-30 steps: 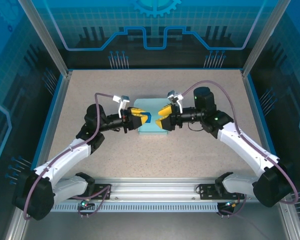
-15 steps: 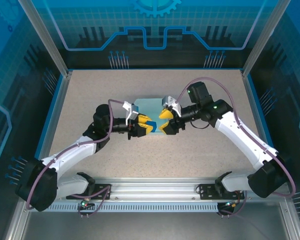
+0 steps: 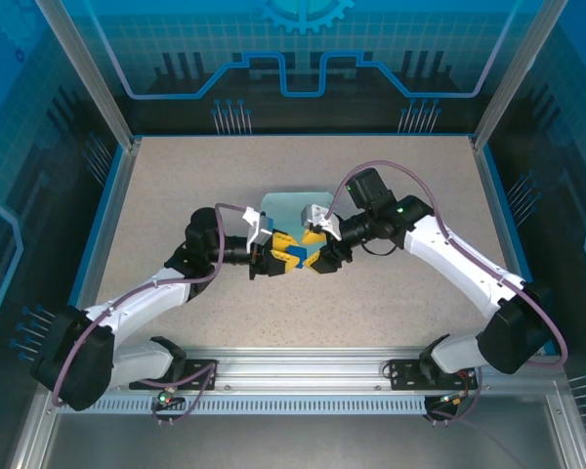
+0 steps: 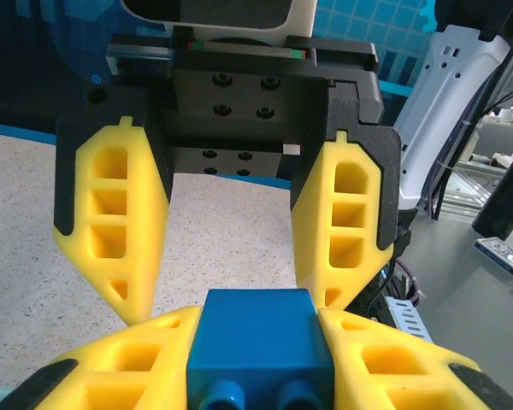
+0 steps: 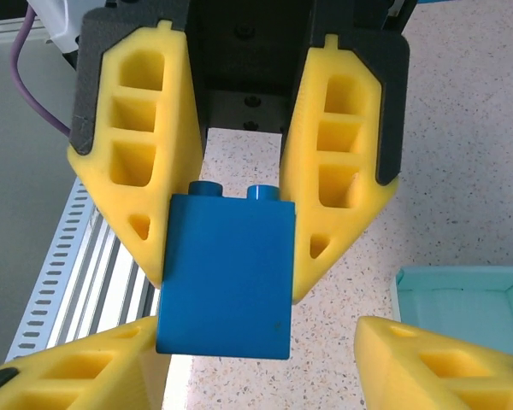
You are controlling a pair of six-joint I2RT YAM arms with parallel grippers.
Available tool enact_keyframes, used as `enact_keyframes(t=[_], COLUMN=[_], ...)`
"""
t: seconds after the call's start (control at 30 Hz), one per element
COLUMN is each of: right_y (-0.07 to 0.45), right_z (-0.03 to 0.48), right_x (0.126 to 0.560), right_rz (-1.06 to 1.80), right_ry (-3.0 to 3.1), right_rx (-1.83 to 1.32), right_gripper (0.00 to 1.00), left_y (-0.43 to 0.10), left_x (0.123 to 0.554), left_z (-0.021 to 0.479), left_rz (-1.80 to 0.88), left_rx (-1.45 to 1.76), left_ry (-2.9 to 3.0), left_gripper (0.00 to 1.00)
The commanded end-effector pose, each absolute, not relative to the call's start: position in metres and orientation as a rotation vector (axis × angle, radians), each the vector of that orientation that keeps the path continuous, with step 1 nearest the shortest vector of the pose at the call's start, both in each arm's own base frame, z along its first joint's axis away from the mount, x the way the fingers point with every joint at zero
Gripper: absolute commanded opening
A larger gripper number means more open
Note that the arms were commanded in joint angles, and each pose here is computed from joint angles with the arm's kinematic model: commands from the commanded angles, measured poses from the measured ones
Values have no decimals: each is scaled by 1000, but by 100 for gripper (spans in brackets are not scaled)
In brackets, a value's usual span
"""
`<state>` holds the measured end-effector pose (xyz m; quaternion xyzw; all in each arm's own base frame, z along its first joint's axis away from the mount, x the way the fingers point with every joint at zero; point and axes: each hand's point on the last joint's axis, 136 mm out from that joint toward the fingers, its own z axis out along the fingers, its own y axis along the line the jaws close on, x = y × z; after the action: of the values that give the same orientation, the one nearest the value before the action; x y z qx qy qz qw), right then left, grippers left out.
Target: Fold the paper box
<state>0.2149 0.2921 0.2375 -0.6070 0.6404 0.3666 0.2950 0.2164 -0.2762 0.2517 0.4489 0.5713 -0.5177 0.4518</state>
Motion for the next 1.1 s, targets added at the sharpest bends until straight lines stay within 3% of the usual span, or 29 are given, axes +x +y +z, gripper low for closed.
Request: enact_keyframes(t=[0.0, 0.3, 0.63, 0.87, 1.07], right_y=[294, 295, 300, 298, 293], right_z=[235, 239, 242, 235, 236], right_x=[211, 205, 200, 204, 209], right_rz=[991, 1038, 1089, 1065, 1041], right_ry=[1704, 1679, 1662, 1701, 1712], right_rx=[-1633, -1640, -1632, -1624, -1603], right_gripper=[57, 47, 48, 27, 22], left_y=[-278, -278, -278, -277, -276], left_x=[207, 209, 211, 212, 215], left_z=[255, 254, 253, 254, 255], left_rz=[-1271, -1256, -1243, -1225, -1210], left_rx=[1171, 1158, 1147, 1137, 1113], left_ry=[1327, 1344, 1355, 1354, 1355], left_gripper=[28, 29, 29, 30, 38])
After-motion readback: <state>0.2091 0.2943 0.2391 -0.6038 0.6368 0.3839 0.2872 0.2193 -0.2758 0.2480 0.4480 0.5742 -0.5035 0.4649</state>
